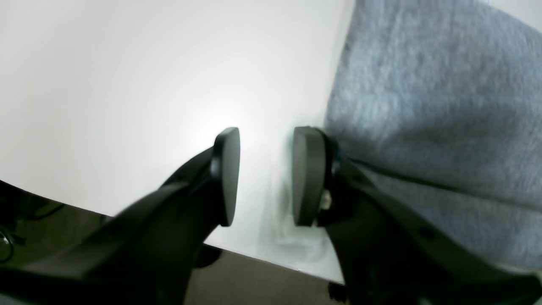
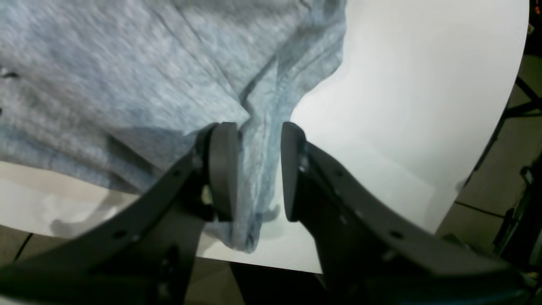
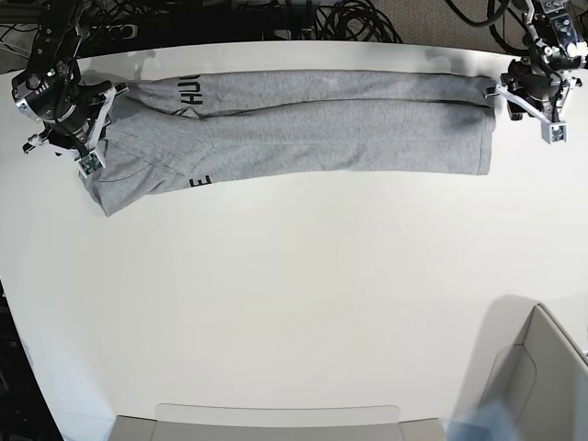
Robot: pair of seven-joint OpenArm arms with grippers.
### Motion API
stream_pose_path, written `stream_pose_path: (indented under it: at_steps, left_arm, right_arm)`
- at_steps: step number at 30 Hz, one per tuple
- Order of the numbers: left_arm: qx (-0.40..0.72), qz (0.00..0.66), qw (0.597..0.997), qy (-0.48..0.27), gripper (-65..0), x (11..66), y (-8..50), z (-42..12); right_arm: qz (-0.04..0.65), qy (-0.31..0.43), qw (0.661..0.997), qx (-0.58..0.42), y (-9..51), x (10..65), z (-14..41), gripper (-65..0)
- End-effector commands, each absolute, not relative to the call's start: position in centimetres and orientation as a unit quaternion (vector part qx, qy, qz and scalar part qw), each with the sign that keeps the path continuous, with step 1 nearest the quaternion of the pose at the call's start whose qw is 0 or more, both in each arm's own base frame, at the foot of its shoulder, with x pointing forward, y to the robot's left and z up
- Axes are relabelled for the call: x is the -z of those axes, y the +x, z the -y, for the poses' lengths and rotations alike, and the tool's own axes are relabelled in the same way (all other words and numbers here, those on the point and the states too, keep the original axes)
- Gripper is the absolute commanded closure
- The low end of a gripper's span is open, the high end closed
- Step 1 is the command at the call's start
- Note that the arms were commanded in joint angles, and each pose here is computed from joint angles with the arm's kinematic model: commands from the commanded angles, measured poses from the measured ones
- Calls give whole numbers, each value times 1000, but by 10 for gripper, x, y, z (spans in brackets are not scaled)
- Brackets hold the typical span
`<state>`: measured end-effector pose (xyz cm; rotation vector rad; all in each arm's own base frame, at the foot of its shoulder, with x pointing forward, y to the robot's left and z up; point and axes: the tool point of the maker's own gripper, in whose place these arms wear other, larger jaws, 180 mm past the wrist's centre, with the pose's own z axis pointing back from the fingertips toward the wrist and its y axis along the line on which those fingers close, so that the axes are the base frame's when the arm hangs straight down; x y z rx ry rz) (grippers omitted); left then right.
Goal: Fold the T-shirt properly
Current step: 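Lift the hem with both grippers and fold it up onto the folded shoulder edge, then lower the hem onto the folded edge and release with both grippers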
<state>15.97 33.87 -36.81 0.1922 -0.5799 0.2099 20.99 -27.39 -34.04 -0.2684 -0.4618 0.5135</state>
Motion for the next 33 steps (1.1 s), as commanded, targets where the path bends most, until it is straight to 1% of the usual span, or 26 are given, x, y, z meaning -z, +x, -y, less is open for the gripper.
stream_pose_path:
  at_steps: [1,3,4,6,12,18,21,23,26,29,33]
  left_arm:
    - [-91,316,939,105,-224,350,171,-342]
    - [-84,327,935,105,-243,343,176,-338]
    - [-82,332,934,102,-264,340,178,-336]
    - [-86,342,932,80,-288,338,182,-329]
    - [-91,347,933,-7,-294,334,200,-310]
    - [-101,293,950,-31,-294,371,198,-313]
    - [-83,281,955,-44,-294,379,198,-299]
    - [-84,274,957,-45,-294,383,195,-299]
    - [-103,250,961,-48,-294,399,186,-304]
    - [-124,204,969,-60,-294,431,169,-304]
    - [-153,179,969,-67,-292,458,162,-308]
  right_arm:
    - [238,-141,925,-260,216,332,275,-176]
    - [238,-140,925,-262,216,332,275,-177]
    - [238,-139,925,-262,217,332,274,-177]
    - [238,-139,925,-262,217,332,274,-177]
    - [242,-141,924,-261,220,330,274,-177]
    - [236,-136,927,-258,218,335,276,-177]
    - [221,-127,933,-252,215,346,279,-176]
    - [224,-120,934,-251,216,350,278,-176]
    - [232,-102,935,-247,216,359,276,-176]
    - [224,-93,939,-242,213,368,277,-176]
    - [224,-93,939,-243,215,368,278,-176]
